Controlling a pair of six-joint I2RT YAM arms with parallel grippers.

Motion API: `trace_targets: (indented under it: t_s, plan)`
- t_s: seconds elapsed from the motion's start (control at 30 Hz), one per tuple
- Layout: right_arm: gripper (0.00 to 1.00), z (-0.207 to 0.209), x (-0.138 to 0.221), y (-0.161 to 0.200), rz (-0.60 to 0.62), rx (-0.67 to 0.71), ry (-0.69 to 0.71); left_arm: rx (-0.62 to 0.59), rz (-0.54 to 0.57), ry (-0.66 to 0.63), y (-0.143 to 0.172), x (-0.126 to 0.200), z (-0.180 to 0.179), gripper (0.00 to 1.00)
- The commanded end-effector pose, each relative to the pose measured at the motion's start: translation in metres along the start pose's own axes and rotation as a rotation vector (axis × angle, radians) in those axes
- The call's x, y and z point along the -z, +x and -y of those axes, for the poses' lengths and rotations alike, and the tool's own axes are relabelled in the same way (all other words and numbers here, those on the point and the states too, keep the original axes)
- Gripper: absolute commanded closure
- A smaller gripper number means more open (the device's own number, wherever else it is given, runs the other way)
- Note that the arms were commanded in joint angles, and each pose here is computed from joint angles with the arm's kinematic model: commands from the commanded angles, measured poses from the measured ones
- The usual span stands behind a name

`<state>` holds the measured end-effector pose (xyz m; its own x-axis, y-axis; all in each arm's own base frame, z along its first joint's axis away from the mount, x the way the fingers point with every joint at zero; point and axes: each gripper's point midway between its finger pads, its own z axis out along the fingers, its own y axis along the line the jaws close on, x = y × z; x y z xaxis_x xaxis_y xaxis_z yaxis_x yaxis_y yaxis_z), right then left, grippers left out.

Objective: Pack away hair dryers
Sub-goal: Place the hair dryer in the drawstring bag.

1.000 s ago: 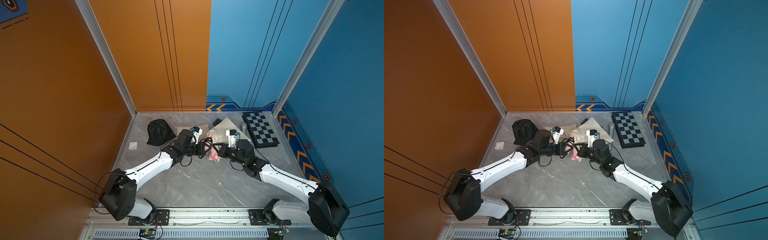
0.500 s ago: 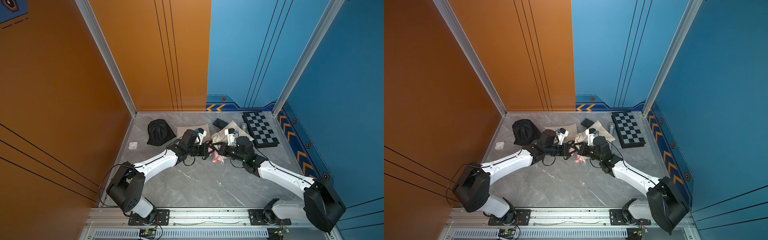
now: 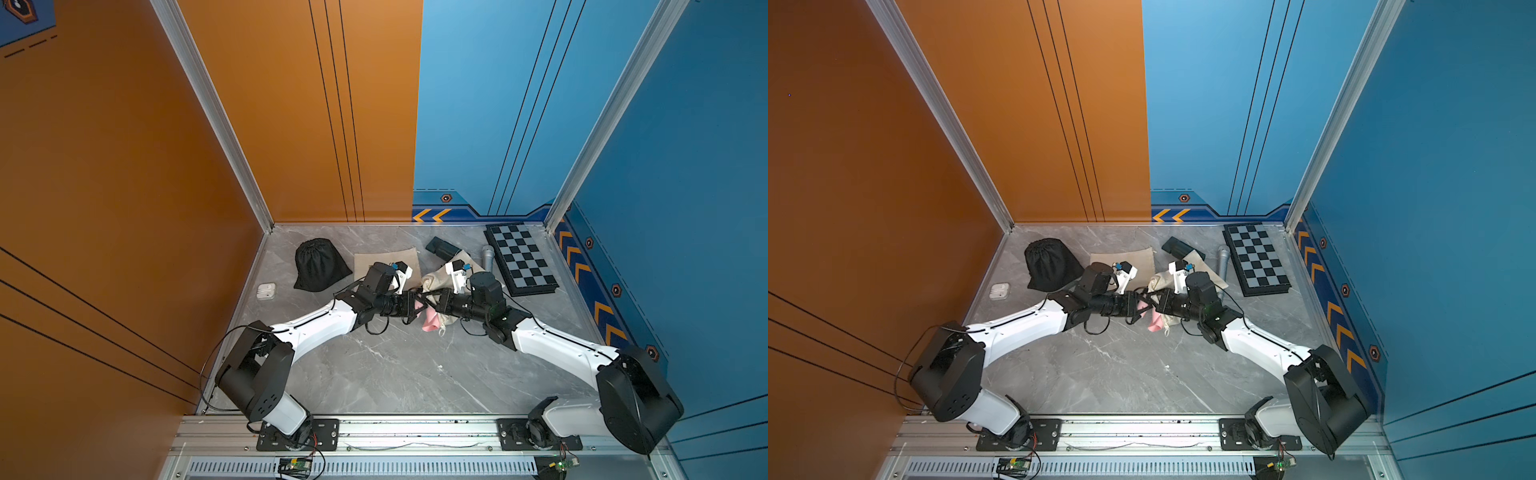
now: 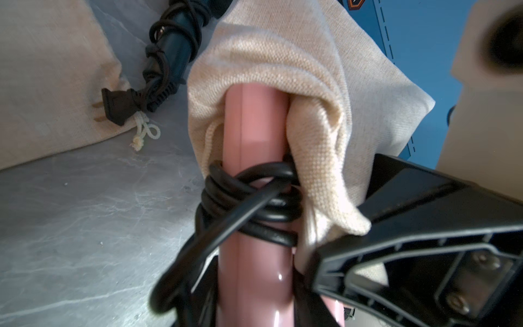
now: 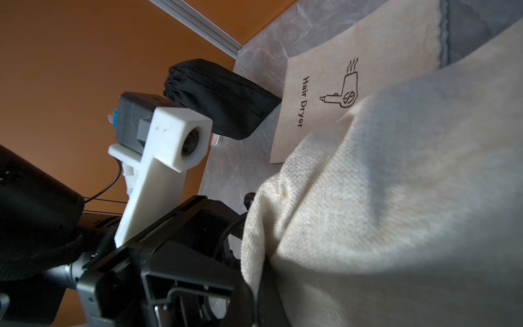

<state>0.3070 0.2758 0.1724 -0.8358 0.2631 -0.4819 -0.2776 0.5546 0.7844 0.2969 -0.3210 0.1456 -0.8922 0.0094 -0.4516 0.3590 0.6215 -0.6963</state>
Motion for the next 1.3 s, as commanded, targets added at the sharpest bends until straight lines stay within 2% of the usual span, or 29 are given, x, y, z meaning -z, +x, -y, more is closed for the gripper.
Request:
trace_targets:
  t_s: [0.0, 0.2, 0.47, 0.63, 0.77, 0.9, 1.27]
  plan:
    - [1.00, 0.057, 0.003, 0.035, -0.134, -0.055, 0.179, -0.149, 0.027, 0.174, -0.007, 0.000, 0.044, 0.91]
    - [1.00, 0.071, 0.004, 0.035, -0.170, -0.043, 0.186, -0.182, -0.016, 0.221, 0.005, -0.010, 0.045, 0.91]
    - [1.00, 0.076, -0.007, 0.041, -0.240, -0.026, 0.153, -0.168, -0.119, 0.290, 0.022, -0.030, 0.044, 0.91]
    - [1.00, 0.074, -0.005, 0.043, -0.259, 0.007, 0.153, -0.180, -0.137, 0.310, 0.022, -0.034, 0.043, 0.89]
    - [1.00, 0.081, 0.001, 0.045, -0.283, 0.048, 0.214, -0.179, -0.139, 0.309, 0.020, -0.038, 0.039, 0.87]
    - [1.00, 0.085, 0.012, 0.039, -0.258, 0.096, 0.278, -0.185, -0.136, 0.311, 0.020, -0.034, 0.040, 0.91]
    - [1.00, 0.084, 0.054, 0.010, -0.232, 0.298, 0.487, -0.205, -0.055, 0.280, 0.006, 0.005, 0.041, 0.92]
